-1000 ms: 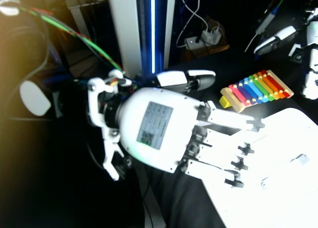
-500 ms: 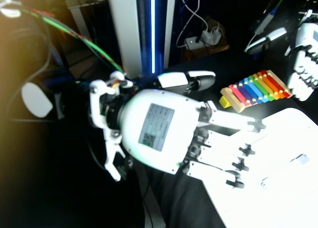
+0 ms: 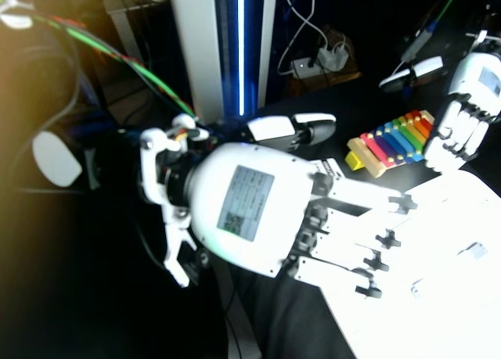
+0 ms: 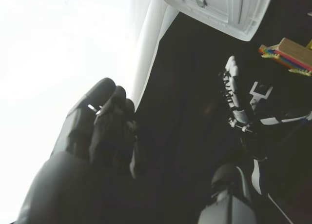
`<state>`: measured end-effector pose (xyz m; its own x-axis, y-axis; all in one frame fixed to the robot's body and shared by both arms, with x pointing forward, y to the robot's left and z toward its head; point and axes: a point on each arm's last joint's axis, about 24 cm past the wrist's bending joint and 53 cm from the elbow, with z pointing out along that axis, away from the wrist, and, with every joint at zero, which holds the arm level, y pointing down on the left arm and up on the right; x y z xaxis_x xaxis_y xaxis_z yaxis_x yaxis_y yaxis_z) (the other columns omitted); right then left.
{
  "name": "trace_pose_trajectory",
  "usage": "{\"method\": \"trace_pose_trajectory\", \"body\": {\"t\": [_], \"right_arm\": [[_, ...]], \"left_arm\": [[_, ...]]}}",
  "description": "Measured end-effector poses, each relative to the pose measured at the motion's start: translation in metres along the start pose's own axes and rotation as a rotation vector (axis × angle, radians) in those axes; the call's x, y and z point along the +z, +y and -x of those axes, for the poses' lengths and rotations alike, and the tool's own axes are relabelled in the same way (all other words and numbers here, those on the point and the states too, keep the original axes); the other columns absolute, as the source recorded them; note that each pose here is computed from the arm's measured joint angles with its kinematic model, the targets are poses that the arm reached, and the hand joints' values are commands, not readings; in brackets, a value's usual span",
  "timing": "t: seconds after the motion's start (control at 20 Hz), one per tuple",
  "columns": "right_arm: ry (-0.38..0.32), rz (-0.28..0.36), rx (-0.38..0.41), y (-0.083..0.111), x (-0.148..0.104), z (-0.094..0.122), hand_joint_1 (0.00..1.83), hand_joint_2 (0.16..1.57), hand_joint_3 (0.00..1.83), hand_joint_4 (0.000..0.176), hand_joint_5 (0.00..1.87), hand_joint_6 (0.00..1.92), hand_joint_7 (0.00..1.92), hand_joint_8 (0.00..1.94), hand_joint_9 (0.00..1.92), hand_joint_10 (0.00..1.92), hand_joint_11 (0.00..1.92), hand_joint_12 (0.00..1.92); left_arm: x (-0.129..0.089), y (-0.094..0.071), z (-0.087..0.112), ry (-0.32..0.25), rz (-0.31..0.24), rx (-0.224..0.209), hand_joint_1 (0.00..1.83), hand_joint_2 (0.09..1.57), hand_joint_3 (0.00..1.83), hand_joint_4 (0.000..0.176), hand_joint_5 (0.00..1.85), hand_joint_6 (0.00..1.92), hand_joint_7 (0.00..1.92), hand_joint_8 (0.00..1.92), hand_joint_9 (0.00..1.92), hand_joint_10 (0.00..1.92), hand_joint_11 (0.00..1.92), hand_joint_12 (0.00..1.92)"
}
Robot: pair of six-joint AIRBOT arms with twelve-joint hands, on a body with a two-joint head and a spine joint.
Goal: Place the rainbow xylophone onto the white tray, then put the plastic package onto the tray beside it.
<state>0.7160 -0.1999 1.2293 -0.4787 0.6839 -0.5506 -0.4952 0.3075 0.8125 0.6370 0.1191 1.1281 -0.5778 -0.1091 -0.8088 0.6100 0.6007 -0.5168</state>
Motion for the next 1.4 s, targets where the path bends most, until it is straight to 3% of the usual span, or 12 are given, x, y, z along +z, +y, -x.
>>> {"method": "trace_pose_trajectory", "body": {"t": [0.05, 0.1, 0.15, 0.25, 0.35, 0.5, 0.65, 0.75, 0.85, 1.2, 1.4], "right_arm": [[0.0, -0.002, 0.0, 0.0, 0.0, 0.0, 0.43, 0.78, 0.0, 0.064, 0.12, 0.0, 0.33, 0.0, 0.35, 0.0, 0.03, 1.01], [0.0, -0.003, 0.0, -0.001, 0.0, 0.0, 0.43, 0.78, 0.0, 0.064, 0.12, 0.0, 0.33, 0.0, 0.35, 0.0, 0.03, 1.01], [0.0, 0.0, 0.0, 0.0, 0.0, 0.0, 0.42, 0.75, 0.0, 0.066, 0.13, 0.0, 0.33, 0.0, 0.35, 0.0, 0.1, 0.88], [0.001, 0.0, 0.0, 0.0, 0.0, 0.0, 0.41, 0.74, 0.0, 0.058, 0.13, 0.0, 0.34, 0.0, 0.38, 0.01, 0.15, 0.87], [0.001, 0.0, 0.0, 0.0, 0.0, 0.0, 0.42, 0.72, 0.0, 0.067, 0.13, 0.0, 0.35, 0.0, 0.4, 0.0, 0.19, 0.83], [0.001, 0.0, -0.001, 0.0, 0.0, 0.0, 0.39, 0.7, 0.0, 0.067, 0.13, 0.0, 0.36, 0.0, 0.44, 0.0, 0.25, 0.79], [0.002, -0.001, -0.001, 0.0, 0.0, -0.001, 0.39, 0.68, 0.0, 0.085, 0.12, 0.0, 0.35, 0.0, 0.42, 0.0, 0.24, 0.77], [0.001, -0.001, -0.002, -0.001, 0.001, 0.0, 0.4, 0.68, 0.0, 0.088, 0.12, 0.0, 0.36, 0.0, 0.44, 0.01, 0.26, 0.78], [0.0, -0.001, -0.003, -0.001, 0.001, 0.0, 0.4, 0.68, 0.0, 0.08, 0.13, 0.0, 0.37, 0.01, 0.45, 0.01, 0.28, 0.79], [0.003, 0.001, 0.007, -0.001, 0.002, -0.002, 0.4, 0.65, 0.0, 0.085, 0.13, 0.0, 0.37, 0.0, 0.45, 0.01, 0.28, 0.8], [0.005, 0.001, 0.008, -0.001, 0.002, -0.003, 0.4, 0.64, 0.0, 0.104, 0.13, 0.0, 0.38, 0.0, 0.44, 0.0, 0.24, 0.79]], "left_arm": [[0.0, 0.001, -0.003, 0.011, 0.003, 0.001, 0.64, 0.6, 0.0, 0.0, 0.0, 0.0, 0.25, 0.02, 0.29, 0.01, 0.22, 0.3], [0.0, 0.001, -0.004, 0.015, 0.005, 0.001, 0.64, 0.6, 0.0, 0.0, 0.0, 0.0, 0.25, 0.02, 0.29, 0.01, 0.22, 0.3], [0.0, 0.001, -0.004, 0.019, 0.005, -0.008, 0.64, 0.58, 0.0, 0.0, 0.0, 0.0, 0.23, 0.01, 0.26, 0.0, 0.2, 0.3], [0.0, 0.001, -0.006, 0.023, 0.005, -0.011, 0.67, 0.58, 0.0, 0.0, 0.0, 0.0, 0.24, 0.01, 0.26, 0.01, 0.19, 0.3], [-0.001, 0.003, -0.01, 0.032, 0.007, -0.033, 0.67, 0.58, 0.0, 0.0, 0.0, 0.0, 0.26, 0.01, 0.3, 0.02, 0.25, 0.32], [-0.001, 0.0, -0.016, 0.053, 0.0, -0.027, 0.65, 0.58, 0.0, 0.0, 0.0, 0.0, 0.24, 0.0, 0.28, 0.0, 0.23, 0.29], [0.0, -0.006, -0.02, 0.065, -0.019, -0.032, 0.65, 0.6, 0.0, 0.0, 0.0, 0.0, 0.23, 0.0, 0.25, 0.0, 0.19, 0.27], [0.0, -0.006, -0.022, 0.07, -0.019, -0.029, 0.66, 0.6, 0.0, 0.0, 0.0, 0.0, 0.22, 0.0, 0.25, 0.0, 0.23, 0.15], [0.0, -0.004, -0.022, 0.069, -0.012, -0.028, 0.67, 0.62, 0.01, 0.0, 0.0, 0.0, 0.2, 0.0, 0.23, 0.0, 0.22, 0.12], [0.008, 0.01, -0.028, 0.081, 0.023, -0.032, 0.66, 0.6, 0.0, 0.0, 0.0, 0.0, 0.18, 0.0, 0.23, 0.0, 0.26, 0.13], [0.014, 0.015, -0.034, 0.092, 0.039, -0.034, 0.69, 0.6, 0.0, 0.0, 0.0, 0.0, 0.18, 0.0, 0.24, 0.0, 0.23, 0.11]]}}
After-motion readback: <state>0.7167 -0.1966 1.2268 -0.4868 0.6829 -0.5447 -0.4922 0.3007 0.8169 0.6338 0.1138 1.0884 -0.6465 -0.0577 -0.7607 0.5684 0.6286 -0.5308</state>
